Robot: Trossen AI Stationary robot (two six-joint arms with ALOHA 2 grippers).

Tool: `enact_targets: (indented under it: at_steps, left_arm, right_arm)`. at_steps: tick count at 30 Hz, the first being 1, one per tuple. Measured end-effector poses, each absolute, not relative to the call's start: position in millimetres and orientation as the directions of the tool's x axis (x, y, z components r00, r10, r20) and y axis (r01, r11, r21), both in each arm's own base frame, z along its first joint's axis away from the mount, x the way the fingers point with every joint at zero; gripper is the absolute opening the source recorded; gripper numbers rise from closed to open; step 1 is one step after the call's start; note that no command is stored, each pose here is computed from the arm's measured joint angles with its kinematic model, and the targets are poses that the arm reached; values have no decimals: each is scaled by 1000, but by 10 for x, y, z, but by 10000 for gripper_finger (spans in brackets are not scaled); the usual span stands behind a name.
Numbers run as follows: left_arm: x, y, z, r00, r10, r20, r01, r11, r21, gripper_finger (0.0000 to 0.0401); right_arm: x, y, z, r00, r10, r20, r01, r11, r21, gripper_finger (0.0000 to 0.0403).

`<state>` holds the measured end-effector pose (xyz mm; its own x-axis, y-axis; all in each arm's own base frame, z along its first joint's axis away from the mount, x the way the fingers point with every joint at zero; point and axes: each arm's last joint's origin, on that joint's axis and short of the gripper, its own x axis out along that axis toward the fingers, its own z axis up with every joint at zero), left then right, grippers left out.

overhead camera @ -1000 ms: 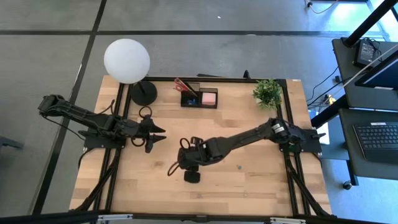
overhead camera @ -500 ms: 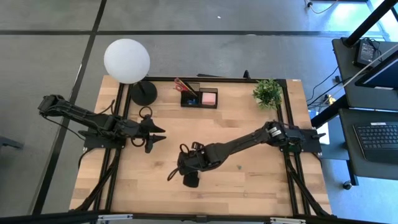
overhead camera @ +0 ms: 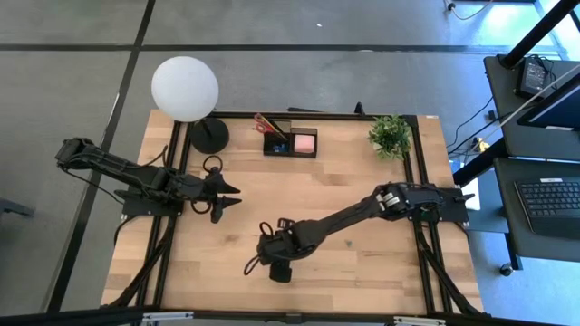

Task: Pick and place office supplies into organizer
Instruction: Put the pink binder clip into the black desk organizer

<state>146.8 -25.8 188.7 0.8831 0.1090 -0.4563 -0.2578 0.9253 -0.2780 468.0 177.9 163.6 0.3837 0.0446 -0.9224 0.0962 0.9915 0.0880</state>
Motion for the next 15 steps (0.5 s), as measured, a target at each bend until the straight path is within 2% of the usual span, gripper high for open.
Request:
enact_targets:
  at_steps: [8, 15]
  left_arm:
    - [1459, -259, 1869, 874, 100, -475, -264, 919, -293, 159]
    - [1458, -259, 1867, 873, 101, -477, -265, 919, -292, 159]
  right_arm:
    - [4673, 1767, 1423, 318, 18, -948, 175, 981, 77, 190]
    - [4689, 1775, 1360, 314, 14, -949, 182, 981, 75, 185]
